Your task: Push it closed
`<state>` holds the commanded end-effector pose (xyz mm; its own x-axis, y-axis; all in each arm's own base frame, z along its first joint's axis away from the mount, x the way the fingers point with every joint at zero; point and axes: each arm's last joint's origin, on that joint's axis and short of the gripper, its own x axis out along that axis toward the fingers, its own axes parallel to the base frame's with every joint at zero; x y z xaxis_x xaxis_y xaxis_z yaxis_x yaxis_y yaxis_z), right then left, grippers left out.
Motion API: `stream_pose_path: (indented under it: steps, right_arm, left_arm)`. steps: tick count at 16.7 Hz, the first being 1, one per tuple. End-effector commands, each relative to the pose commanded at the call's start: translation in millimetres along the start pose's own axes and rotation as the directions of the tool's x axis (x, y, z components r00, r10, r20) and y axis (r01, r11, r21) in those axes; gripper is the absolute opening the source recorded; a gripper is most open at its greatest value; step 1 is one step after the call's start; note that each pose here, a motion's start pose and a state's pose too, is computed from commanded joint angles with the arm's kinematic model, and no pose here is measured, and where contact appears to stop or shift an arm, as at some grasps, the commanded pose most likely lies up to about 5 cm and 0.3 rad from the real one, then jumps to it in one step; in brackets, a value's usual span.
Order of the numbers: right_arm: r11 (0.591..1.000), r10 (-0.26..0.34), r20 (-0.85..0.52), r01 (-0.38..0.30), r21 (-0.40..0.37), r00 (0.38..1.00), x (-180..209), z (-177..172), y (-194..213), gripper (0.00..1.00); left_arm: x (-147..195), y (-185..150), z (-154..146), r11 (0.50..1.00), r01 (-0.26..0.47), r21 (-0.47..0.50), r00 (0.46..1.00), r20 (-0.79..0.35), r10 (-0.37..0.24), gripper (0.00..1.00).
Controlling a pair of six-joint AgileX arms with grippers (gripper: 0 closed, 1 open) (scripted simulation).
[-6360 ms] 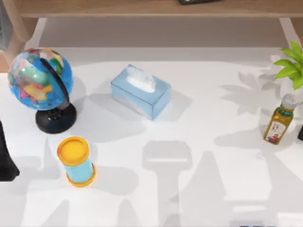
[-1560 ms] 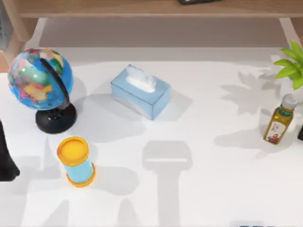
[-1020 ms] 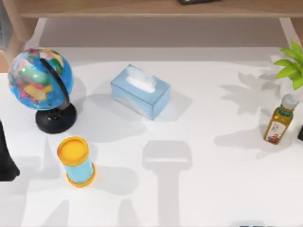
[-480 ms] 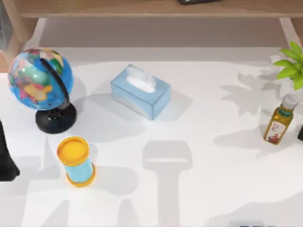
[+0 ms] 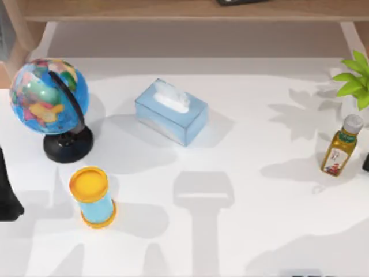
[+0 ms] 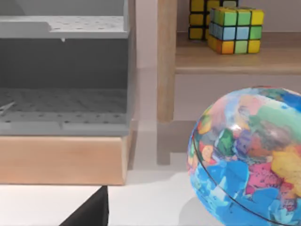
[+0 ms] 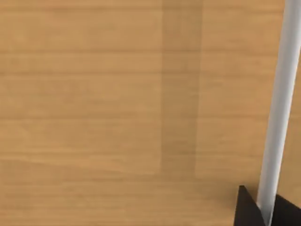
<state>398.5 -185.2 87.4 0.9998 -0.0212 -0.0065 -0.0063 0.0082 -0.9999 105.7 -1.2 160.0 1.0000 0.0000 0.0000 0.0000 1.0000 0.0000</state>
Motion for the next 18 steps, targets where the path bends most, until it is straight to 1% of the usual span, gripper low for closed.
stream_pose_path:
  steps: [4,9,18]
  right_arm:
    - [1.0,-0.002,0.001,0.002,0.001,1.0,33.1,1.4,-1.6,0.0]
    - [1.0,0.001,0.001,-0.001,0.003,1.0,37.2,2.2,-1.2,0.0]
    - [1.0,0.001,0.001,-0.001,0.003,1.0,37.2,2.2,-1.2,0.68]
  left_arm:
    - [0.0,0.0,0.0,1.0,0.0,0.0,1.0,0.0,0.0,1.0]
    - [0.0,0.0,0.0,1.0,0.0,0.0,1.0,0.0,0.0,1.0]
    - [0.0,0.0,0.0,1.0,0.0,0.0,1.0,0.0,0.0,1.0]
